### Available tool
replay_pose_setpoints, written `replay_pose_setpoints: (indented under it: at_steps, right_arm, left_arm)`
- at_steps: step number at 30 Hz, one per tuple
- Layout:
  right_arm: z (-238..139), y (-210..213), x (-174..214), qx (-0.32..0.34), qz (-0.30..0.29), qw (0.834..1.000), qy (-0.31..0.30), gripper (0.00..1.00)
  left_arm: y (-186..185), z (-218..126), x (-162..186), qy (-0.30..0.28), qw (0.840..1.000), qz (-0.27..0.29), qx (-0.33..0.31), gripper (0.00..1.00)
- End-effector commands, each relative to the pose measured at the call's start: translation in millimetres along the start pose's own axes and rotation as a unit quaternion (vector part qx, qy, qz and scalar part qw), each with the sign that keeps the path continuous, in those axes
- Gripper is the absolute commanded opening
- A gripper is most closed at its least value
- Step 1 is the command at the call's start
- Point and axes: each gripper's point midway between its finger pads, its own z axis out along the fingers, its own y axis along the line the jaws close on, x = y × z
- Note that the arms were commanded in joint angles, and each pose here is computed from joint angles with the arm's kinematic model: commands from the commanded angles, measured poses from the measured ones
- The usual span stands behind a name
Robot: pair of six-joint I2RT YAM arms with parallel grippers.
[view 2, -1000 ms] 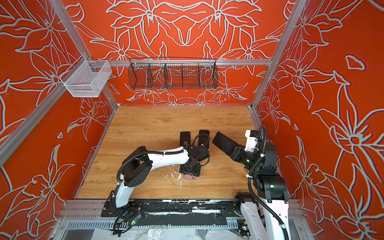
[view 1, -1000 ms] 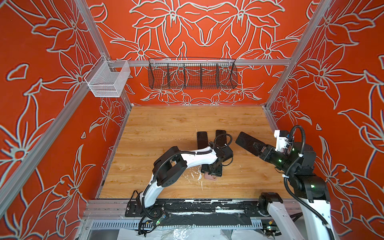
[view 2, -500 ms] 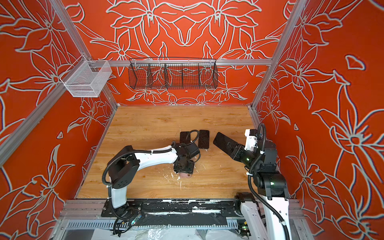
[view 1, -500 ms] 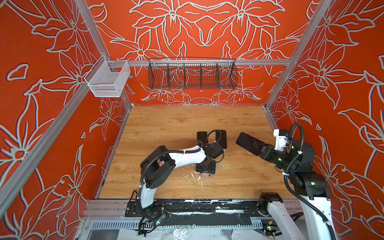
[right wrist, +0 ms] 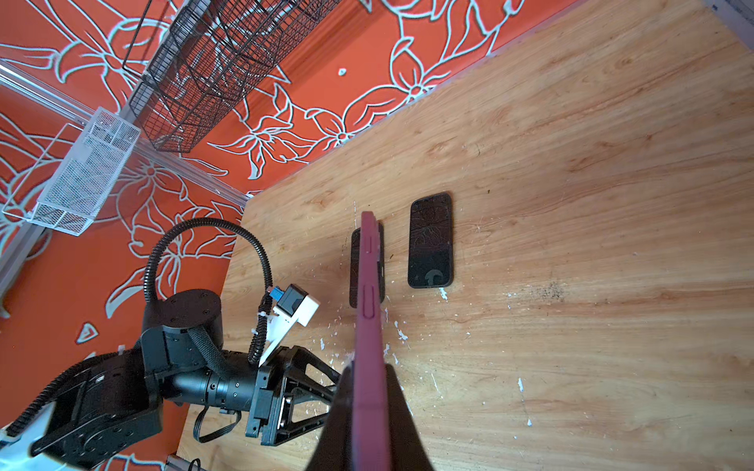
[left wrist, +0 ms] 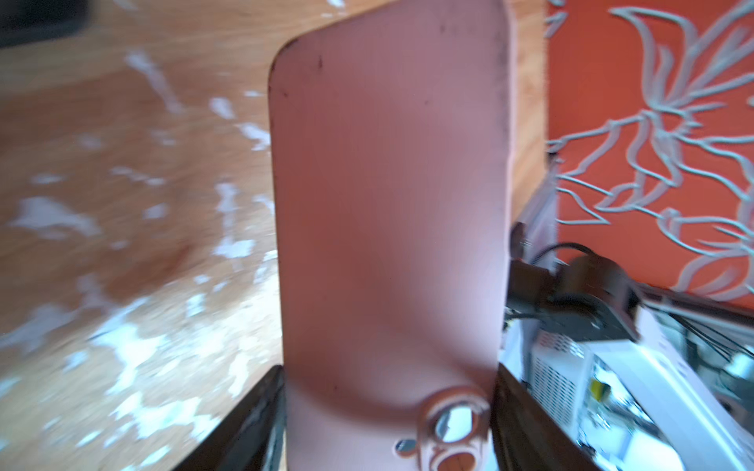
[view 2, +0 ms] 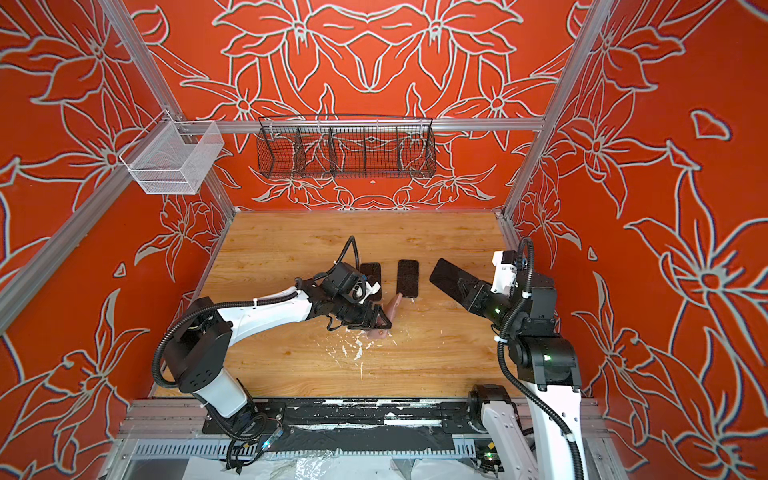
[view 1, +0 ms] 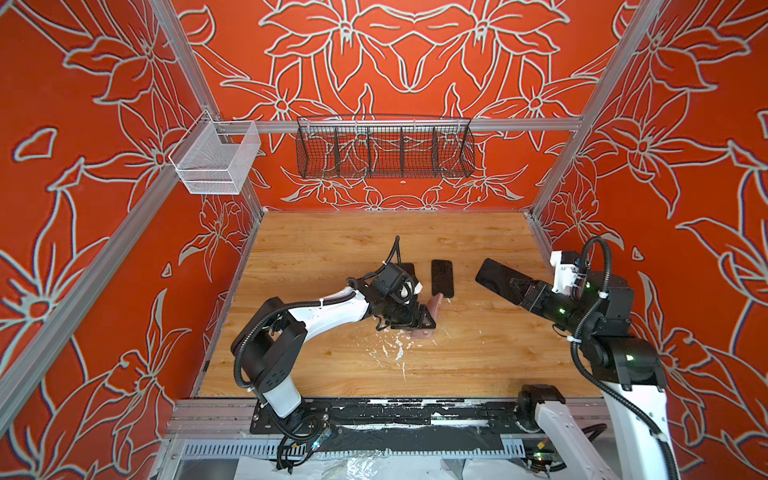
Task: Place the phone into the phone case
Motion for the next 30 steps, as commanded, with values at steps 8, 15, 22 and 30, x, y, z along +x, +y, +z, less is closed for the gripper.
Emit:
replay_pose_setpoints:
  at_steps: [8, 15, 22, 30]
  right_arm:
    - [-17.8, 16.4, -21.9, -0.007, -0.007, 0.999, -0.036, 0.00]
    - [-23.4, 19.4, -23.4, -0.005, -0.009, 0.999, -0.038, 0.00]
    - [-22.9, 18.1, -21.6, -0.001, -0.013, 0.999, -0.031, 0.00]
    - [-17.0, 12.4, -14.6, 0.001, -0.014, 1.000, -0.020, 0.00]
  left_arm:
    - [-26.7, 11.9, -23.1, -0.057, 0.976, -0.081, 0.196, 0.77]
    - [16.0, 26.1, -33.0, -0.105, 0.948, -0.190, 0.233, 0.76]
    - [28.8, 14.0, -26.2, -0.119, 0.971, -0.159, 0.132, 0.76]
    - [55.6, -14.0, 23.5, -0.011, 0.983, -0.128, -0.133, 0.80]
